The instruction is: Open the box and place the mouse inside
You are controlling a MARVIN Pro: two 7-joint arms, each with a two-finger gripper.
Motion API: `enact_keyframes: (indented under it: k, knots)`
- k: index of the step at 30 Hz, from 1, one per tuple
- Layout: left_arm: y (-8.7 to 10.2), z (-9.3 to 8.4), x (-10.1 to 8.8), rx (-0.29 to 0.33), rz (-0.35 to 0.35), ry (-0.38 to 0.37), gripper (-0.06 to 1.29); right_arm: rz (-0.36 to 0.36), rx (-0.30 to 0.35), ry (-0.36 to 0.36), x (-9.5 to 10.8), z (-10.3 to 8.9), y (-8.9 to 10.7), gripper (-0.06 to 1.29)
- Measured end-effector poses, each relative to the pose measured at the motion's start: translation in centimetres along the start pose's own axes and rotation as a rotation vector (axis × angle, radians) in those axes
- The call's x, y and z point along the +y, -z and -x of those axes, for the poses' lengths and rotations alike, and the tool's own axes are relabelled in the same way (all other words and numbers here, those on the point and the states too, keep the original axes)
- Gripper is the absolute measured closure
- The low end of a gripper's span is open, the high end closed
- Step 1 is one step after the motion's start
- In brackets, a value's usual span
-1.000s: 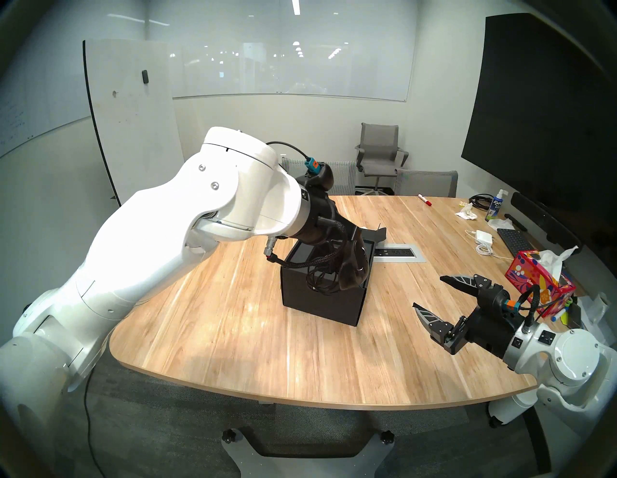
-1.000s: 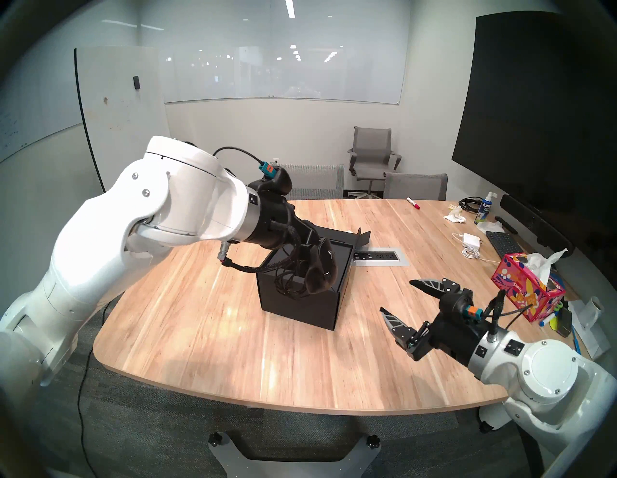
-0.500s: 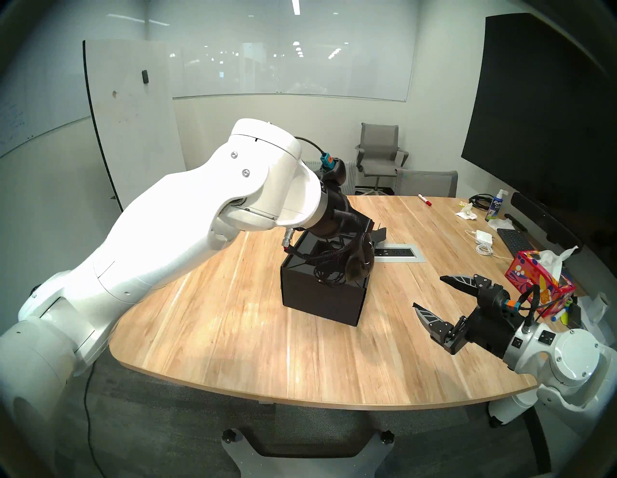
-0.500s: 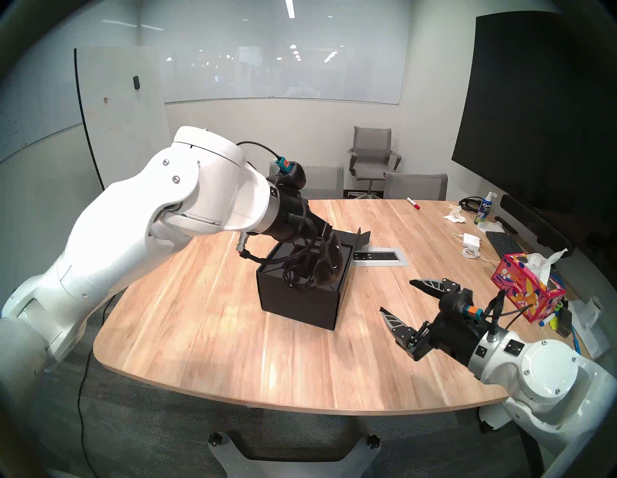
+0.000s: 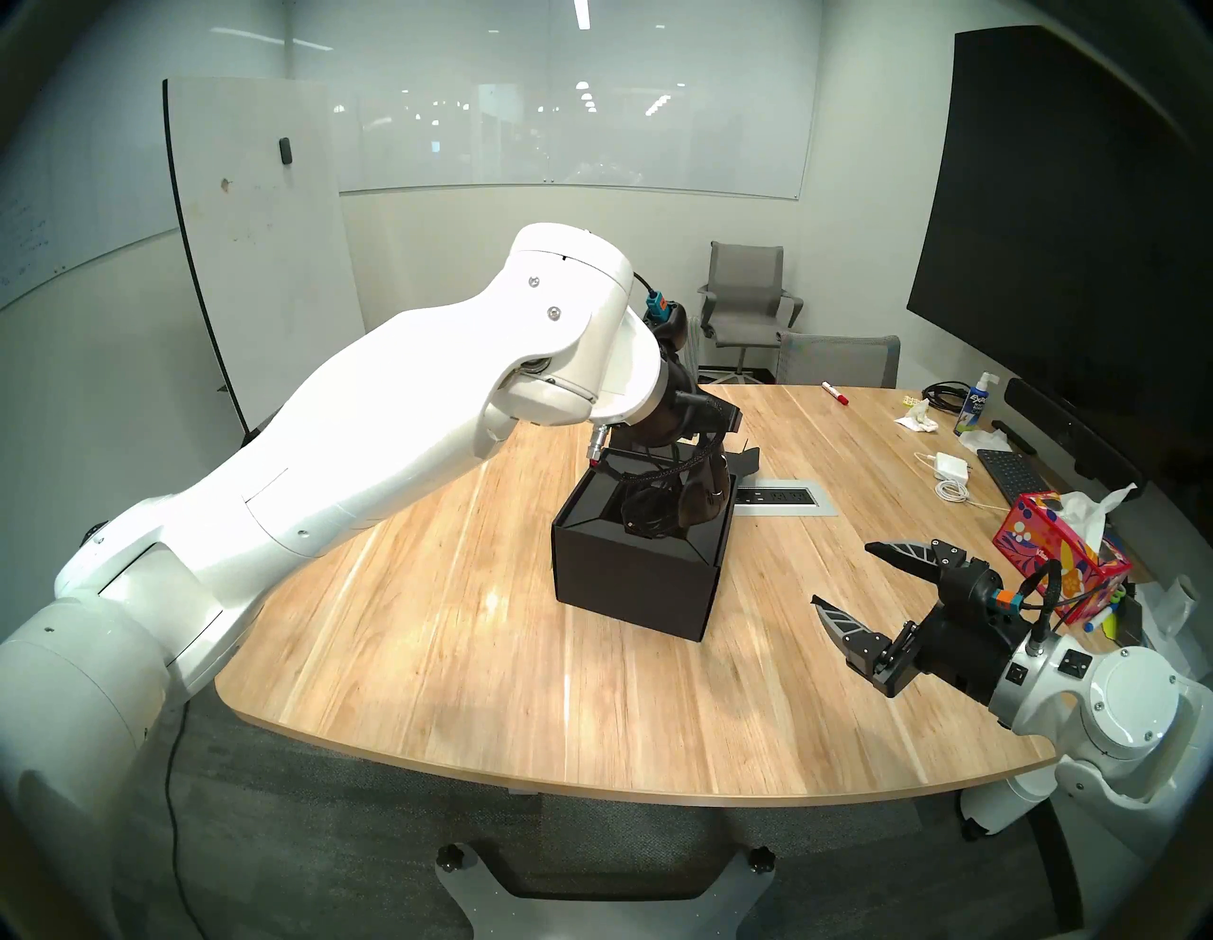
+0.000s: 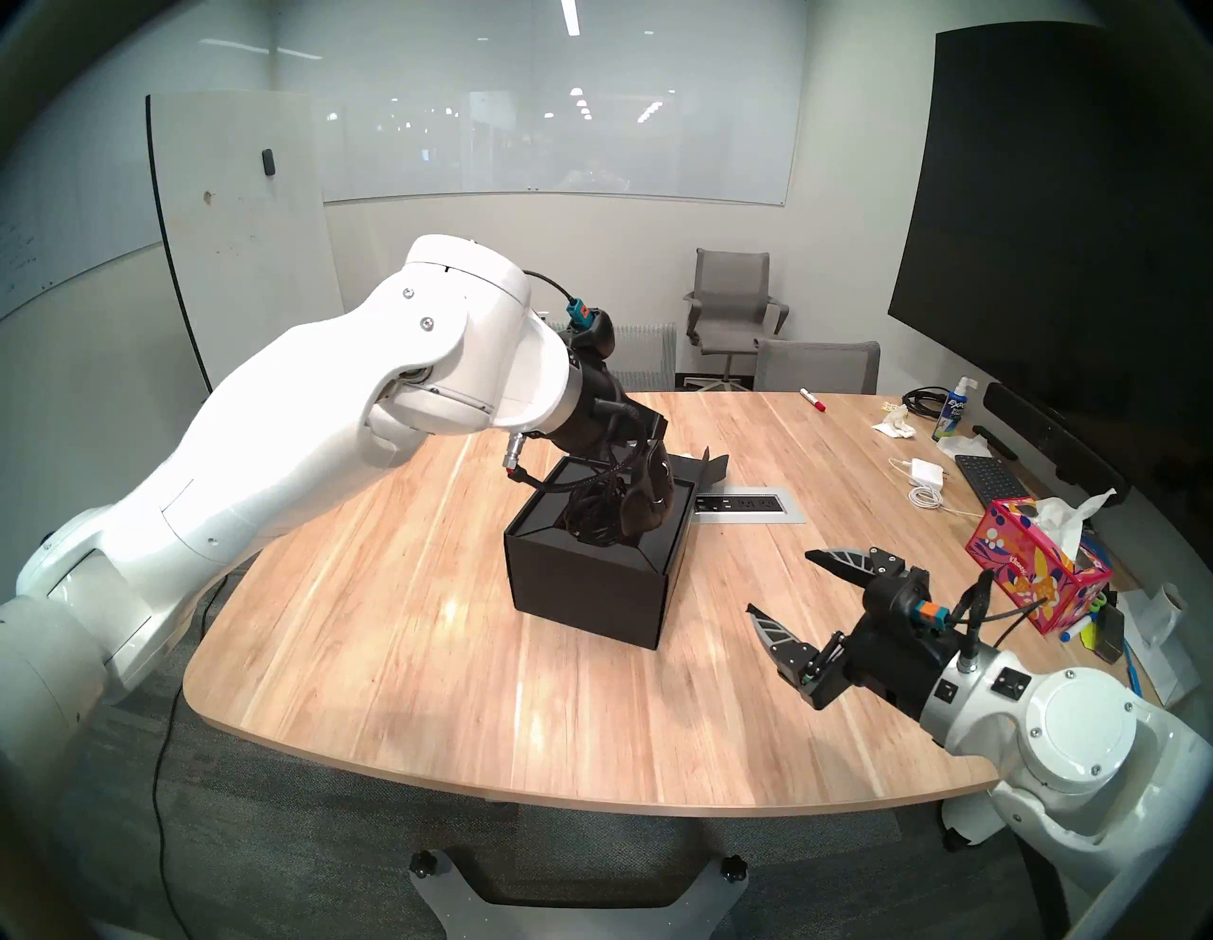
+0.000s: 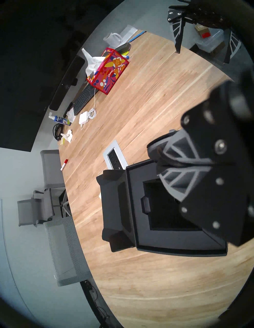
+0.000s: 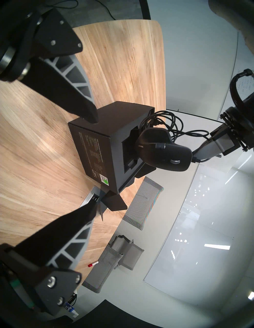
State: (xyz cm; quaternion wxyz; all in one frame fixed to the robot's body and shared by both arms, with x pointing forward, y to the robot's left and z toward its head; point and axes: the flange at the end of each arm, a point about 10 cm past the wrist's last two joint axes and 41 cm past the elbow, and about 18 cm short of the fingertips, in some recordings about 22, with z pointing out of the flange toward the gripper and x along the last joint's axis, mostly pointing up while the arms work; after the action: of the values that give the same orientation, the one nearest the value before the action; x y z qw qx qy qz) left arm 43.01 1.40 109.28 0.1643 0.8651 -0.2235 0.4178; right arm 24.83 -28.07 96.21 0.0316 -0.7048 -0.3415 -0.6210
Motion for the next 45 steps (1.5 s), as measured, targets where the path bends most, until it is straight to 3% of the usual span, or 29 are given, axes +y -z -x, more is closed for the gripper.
enact_keyframes:
  k: [14, 28, 37, 45]
  knots:
    - [-3.1, -2.1, -1.6, -0.021, -0.100, 0.065, 1.25, 0.000, 0.000, 0.000, 0.0, 0.0, 0.0, 0.03]
    - [-2.5, -1.0, -2.9, -0.039, -0.112, 0.032, 1.25, 0.000, 0.000, 0.000, 0.0, 0.0, 0.0, 0.03]
    - [-4.0, -0.5, -4.3, -0.056, -0.169, 0.049, 1.25, 0.000, 0.000, 0.000, 0.0, 0.0, 0.0, 0.03]
    - [-4.4, -0.4, -4.0, -0.056, -0.179, 0.053, 1.25, 0.000, 0.000, 0.000, 0.0, 0.0, 0.0, 0.03]
